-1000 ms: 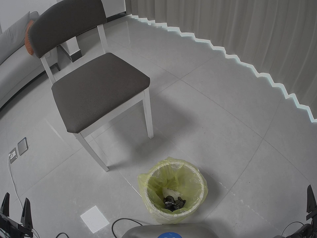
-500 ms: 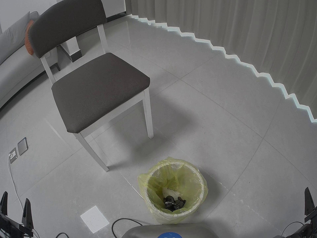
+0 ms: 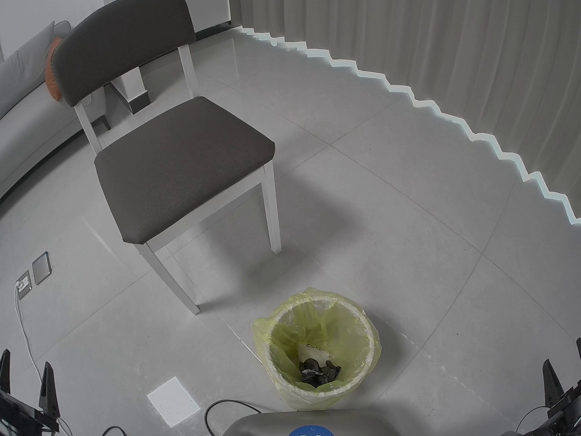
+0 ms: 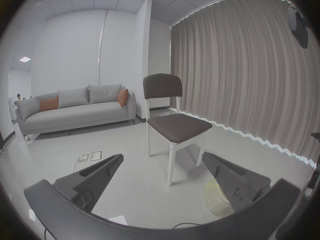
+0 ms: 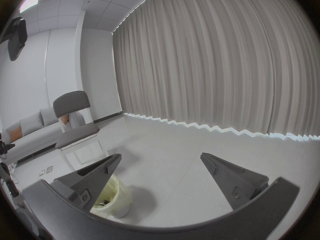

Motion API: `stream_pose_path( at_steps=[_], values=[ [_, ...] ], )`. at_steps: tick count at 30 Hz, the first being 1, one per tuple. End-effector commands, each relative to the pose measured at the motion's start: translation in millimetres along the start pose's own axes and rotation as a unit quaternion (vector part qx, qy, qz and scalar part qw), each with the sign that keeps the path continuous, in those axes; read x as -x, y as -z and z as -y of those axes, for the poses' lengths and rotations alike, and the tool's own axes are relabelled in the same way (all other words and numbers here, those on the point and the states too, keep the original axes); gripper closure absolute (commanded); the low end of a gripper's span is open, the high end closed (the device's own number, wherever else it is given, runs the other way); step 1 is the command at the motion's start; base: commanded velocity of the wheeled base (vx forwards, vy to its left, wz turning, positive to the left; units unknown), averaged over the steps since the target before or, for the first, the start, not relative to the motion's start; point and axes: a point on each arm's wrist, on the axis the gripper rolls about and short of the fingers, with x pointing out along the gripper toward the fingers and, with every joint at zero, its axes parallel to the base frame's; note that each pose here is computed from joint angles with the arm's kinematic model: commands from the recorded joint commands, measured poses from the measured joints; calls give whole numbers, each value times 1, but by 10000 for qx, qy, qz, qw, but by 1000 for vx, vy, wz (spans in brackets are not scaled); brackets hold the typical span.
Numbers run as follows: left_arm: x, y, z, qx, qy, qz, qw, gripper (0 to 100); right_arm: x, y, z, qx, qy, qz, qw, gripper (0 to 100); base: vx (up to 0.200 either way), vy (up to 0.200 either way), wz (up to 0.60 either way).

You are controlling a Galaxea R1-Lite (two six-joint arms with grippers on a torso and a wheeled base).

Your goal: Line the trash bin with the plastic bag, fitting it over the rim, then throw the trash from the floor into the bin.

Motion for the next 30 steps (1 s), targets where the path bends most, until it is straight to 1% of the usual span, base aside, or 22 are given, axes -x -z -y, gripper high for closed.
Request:
stream_pose_path(
  at_steps=[1,4,5,12,20,23,27,29,30],
  values=[
    [0,5,-1,-22,-353,-26,9994,0,-1,5,0,-40,5,-61,10000,0,0,0,0],
    [0,5,-4,-22,-864,-58,9962,0,-1,4,0,-47,28,-53,10000,0,0,0,0],
    [0,5,-4,8,-926,-59,9957,0,-1,4,0,-47,28,-53,10000,0,0,0,0],
    [1,5,-4,283,-927,-34,9953,0,-1,4,0,-47,36,-53,10000,0,0,0,0],
    [0,5,-4,215,-889,-39,9958,0,-1,4,0,-47,36,-53,10000,0,0,0,0],
    [0,5,-3,215,-698,-31,9973,0,-1,4,0,-40,36,-45,10000,0,0,0,0],
    [0,5,0,269,-68,-52,9996,0,-1,5,0,-1,36,-61,10000,0,0,0,0],
    [1,5,1,326,249,-180,9990,0,-1,5,0,-1,36,-61,10000,0,0,0,0],
    [2,5,1,342,326,-232,9986,0,-1,5,0,-9,36,-61,10000,0,0,0,0]
  ],
)
